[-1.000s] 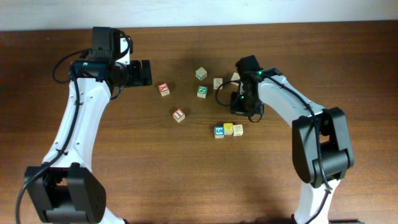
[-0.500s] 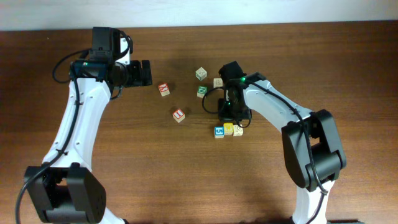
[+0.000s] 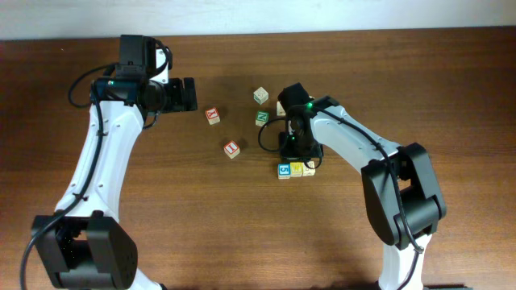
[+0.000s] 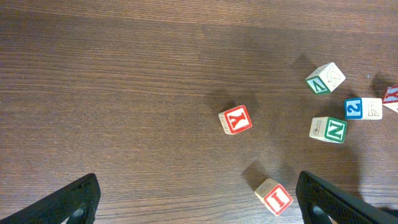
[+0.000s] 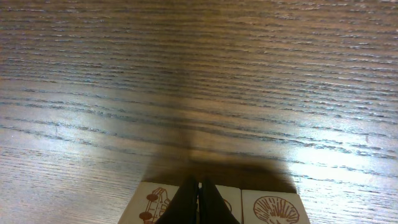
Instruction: Rotate 3 blocks
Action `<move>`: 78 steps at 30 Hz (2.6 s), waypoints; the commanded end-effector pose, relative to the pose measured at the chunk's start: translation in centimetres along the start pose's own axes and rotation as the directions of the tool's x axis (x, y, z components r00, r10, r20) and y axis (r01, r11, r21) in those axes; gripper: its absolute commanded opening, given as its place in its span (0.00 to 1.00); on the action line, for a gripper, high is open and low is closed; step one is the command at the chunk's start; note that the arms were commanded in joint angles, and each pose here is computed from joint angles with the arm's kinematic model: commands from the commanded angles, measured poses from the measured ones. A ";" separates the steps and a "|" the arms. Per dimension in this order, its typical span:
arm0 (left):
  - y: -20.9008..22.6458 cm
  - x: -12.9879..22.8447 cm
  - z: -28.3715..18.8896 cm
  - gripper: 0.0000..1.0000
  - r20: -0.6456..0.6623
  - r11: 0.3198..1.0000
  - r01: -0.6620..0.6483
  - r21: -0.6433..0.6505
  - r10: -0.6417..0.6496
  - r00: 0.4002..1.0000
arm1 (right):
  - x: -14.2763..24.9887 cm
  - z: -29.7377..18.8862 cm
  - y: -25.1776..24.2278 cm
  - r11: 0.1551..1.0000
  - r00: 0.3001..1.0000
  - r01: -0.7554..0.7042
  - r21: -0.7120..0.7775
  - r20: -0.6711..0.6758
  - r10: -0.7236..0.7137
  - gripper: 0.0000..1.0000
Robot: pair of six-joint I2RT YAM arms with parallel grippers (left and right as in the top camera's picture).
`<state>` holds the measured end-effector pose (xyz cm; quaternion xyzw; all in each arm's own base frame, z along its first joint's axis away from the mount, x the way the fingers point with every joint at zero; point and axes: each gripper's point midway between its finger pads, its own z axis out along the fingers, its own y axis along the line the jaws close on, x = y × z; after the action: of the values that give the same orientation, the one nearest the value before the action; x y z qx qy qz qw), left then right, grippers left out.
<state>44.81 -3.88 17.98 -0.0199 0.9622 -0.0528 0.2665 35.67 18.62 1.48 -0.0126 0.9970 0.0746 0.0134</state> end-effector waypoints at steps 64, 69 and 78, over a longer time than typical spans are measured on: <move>-3.8 0.9 0.7 0.70 -0.057 0.988 0.033 0.148 -0.025 0.998 | 2.0 -2.4 -7.6 0.970 0.989 -0.133 -0.203 0.029 0.142 0.04; -9.0 5.9 3.7 0.00 -0.281 0.970 0.154 0.187 -0.098 0.955 | 1.9 -2.2 -7.7 0.969 0.988 -0.144 -0.201 0.030 0.153 0.04; -16.7 12.7 8.1 0.00 -0.437 0.955 0.028 0.296 0.109 0.893 | 2.2 -1.3 -7.1 0.928 0.983 -0.170 -0.330 0.005 0.182 0.04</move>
<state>38.75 -20.39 8.23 0.0423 0.9801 -0.1846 0.0602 34.22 10.70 2.15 0.0705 0.9729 0.2169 0.0393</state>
